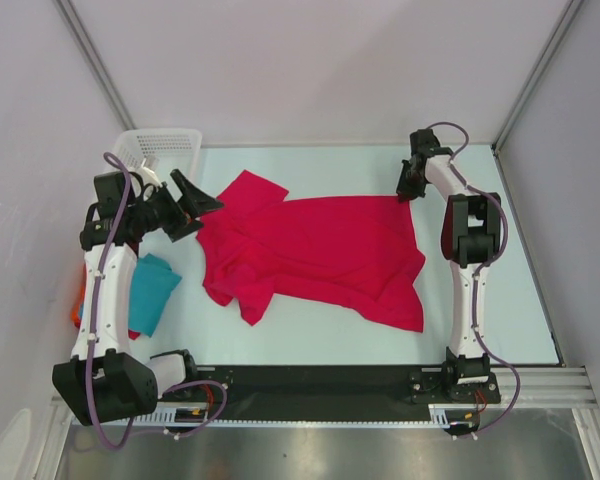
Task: Fold and stack the t-shirts
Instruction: Flatten out the tshirt
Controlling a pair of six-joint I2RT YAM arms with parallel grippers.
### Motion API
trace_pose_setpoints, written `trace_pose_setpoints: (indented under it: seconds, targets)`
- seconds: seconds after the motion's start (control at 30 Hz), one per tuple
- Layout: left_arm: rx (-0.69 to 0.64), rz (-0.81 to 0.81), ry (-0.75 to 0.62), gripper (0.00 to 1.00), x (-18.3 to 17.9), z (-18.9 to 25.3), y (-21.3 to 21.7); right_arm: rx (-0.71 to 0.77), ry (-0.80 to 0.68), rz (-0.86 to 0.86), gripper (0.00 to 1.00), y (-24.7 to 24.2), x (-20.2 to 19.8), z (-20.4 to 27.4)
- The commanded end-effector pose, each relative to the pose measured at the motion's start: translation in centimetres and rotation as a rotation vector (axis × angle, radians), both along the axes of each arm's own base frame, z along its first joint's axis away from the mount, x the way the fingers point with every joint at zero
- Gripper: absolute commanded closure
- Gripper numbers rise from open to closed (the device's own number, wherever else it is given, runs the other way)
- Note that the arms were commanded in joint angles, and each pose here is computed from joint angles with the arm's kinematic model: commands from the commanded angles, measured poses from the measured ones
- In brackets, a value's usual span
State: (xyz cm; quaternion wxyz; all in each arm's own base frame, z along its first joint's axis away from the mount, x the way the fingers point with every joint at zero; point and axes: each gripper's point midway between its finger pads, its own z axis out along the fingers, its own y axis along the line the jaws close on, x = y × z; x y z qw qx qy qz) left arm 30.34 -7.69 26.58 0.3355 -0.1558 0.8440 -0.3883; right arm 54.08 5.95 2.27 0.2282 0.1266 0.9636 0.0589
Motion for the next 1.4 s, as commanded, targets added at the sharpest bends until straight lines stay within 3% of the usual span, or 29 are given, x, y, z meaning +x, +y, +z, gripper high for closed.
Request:
trace_pose_setpoints:
  seconds: [0.0, 0.27, 0.3, 0.43, 0.5, 0.6, 1.37]
  targets:
    - [0.0, -0.015, -0.054, 0.01, 0.1, 1.1, 0.0, -0.01, 0.051, 0.023, 1.0, -0.8, -1.8, -1.5]
    - [-0.002, -0.013, -0.047, 0.01, 0.3, 0.7, 0.1, -0.088, -0.063, 0.005, 1.0, -1.6, -0.4, 1.6]
    - [-0.001, -0.014, -0.048, 0.01, 0.4, 0.7, 0.1, -0.081, -0.047, -0.007, 0.89, -1.9, -0.4, 1.2]
    - [0.004, -0.011, -0.043, 0.01, 0.4, 0.4, 0.2, -0.095, -0.036, -0.008, 0.75, -2.4, 0.0, 1.6]
    - [0.009, -0.007, -0.042, 0.01, 0.4, 0.2, 0.2, -0.114, -0.037, -0.015, 0.6, -2.8, 0.1, 2.0]
    - [0.01, -0.008, -0.04, 0.01, 0.4, 0.1, 0.2, -0.119, -0.04, -0.026, 0.56, -3.1, 0.4, 2.3]
    - [0.008, 0.001, -0.045, 0.01, 0.5, 0.5, 0.3, -0.002, 0.039, 0.022, 0.59, -0.1, 0.0, -2.2]
